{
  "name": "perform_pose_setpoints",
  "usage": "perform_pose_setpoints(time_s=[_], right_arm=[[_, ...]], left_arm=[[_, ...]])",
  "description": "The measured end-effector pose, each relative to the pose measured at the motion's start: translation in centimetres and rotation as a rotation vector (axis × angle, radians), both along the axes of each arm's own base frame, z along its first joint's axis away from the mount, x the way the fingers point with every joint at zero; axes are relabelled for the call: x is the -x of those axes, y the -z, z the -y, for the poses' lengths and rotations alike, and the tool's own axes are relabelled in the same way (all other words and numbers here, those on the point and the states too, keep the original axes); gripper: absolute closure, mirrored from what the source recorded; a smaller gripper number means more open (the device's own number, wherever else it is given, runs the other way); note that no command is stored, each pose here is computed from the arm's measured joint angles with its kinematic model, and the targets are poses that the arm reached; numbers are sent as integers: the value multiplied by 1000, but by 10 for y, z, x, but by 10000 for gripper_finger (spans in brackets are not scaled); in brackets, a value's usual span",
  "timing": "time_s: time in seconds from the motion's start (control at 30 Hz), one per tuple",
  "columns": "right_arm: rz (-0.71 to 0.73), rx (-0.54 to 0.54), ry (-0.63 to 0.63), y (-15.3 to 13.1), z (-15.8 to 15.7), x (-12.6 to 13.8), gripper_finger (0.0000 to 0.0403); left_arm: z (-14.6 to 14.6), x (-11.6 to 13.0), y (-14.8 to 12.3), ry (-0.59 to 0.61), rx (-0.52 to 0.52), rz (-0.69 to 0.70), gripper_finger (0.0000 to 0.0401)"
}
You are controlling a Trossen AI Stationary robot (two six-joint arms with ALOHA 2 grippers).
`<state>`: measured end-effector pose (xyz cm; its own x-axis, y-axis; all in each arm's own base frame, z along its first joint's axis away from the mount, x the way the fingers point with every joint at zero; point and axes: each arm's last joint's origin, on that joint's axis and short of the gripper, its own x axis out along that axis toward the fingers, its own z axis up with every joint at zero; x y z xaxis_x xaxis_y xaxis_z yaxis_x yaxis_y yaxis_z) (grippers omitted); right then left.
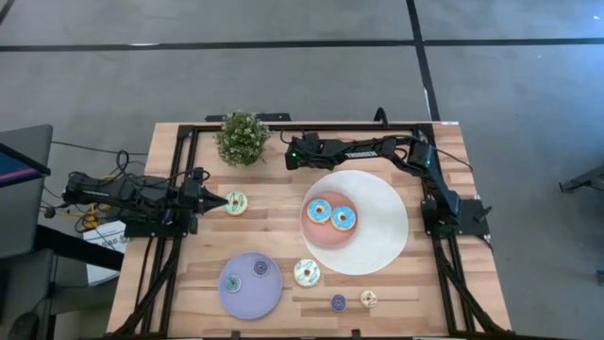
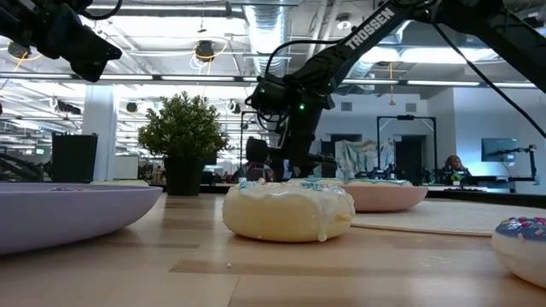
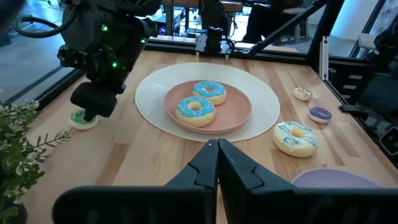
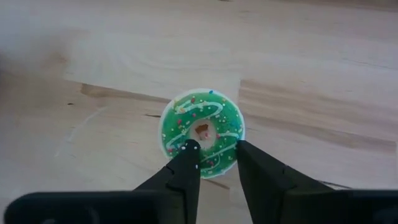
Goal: Pick & Place donuts
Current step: Put the small green donut on the purple plate
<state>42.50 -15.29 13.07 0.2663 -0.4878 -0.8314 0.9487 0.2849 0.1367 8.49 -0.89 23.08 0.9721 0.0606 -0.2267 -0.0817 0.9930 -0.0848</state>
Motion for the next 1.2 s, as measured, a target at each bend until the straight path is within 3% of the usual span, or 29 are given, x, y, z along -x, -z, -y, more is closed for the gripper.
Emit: perform_pose_setpoints(time_s=[0.27, 0.63, 0.83, 1.03, 1.2], right_arm=[[-42, 3, -32, 1, -1, 2, 345], [-144, 45, -250, -8, -7, 3, 347], [-72, 98, -338, -31, -32, -7, 357], [-12, 129, -403, -60, -64, -9, 394], [80, 104, -339, -72, -84, -11, 392]], left_arm=[[0, 0, 0, -16, 31, 3, 401], [-1, 0, 0, -47, 34, 5, 401], [-1, 0, 0, -51, 40, 4, 401], [-1, 1, 3, -36, -11, -27, 401], [-1, 1, 4, -24, -31, -39, 401]])
